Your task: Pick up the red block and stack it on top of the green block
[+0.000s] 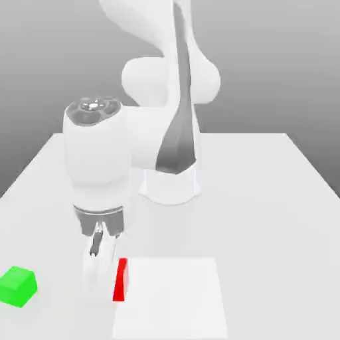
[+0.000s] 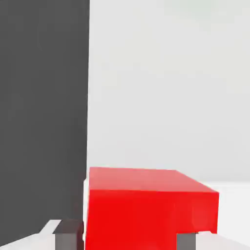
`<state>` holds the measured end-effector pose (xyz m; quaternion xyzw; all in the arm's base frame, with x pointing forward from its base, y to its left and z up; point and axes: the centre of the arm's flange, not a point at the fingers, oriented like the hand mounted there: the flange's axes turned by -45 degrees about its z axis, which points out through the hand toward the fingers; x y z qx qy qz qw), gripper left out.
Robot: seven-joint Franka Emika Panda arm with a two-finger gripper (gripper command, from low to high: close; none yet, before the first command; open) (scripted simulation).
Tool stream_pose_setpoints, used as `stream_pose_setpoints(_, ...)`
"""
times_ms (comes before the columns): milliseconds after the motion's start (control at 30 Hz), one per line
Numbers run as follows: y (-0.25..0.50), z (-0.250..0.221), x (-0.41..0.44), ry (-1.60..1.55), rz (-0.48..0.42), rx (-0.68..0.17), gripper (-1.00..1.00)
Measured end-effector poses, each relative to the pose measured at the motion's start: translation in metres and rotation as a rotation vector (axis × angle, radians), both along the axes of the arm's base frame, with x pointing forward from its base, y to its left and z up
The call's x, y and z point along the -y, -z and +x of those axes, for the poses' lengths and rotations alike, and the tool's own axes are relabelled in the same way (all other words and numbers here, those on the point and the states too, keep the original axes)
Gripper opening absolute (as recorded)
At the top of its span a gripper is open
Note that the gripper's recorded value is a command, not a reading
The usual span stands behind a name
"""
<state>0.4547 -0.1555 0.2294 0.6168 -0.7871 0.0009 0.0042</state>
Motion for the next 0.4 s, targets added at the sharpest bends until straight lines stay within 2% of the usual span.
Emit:
stream_pose_setpoints(167,-0.009,-0.035,0.093,0.431,0.002,0.007,-1.0)
stream_pose_setpoints(300,0.032,-0.058,0.142,0.659,0.004,0.009,-1.0)
stream_pose_setpoints(333,0.042,-0.059,0.143,0.67,0.004,0.009,1.0)
stream_pose_setpoints(400,0.042,-0.059,0.143,0.67,0.004,0.009,1.0)
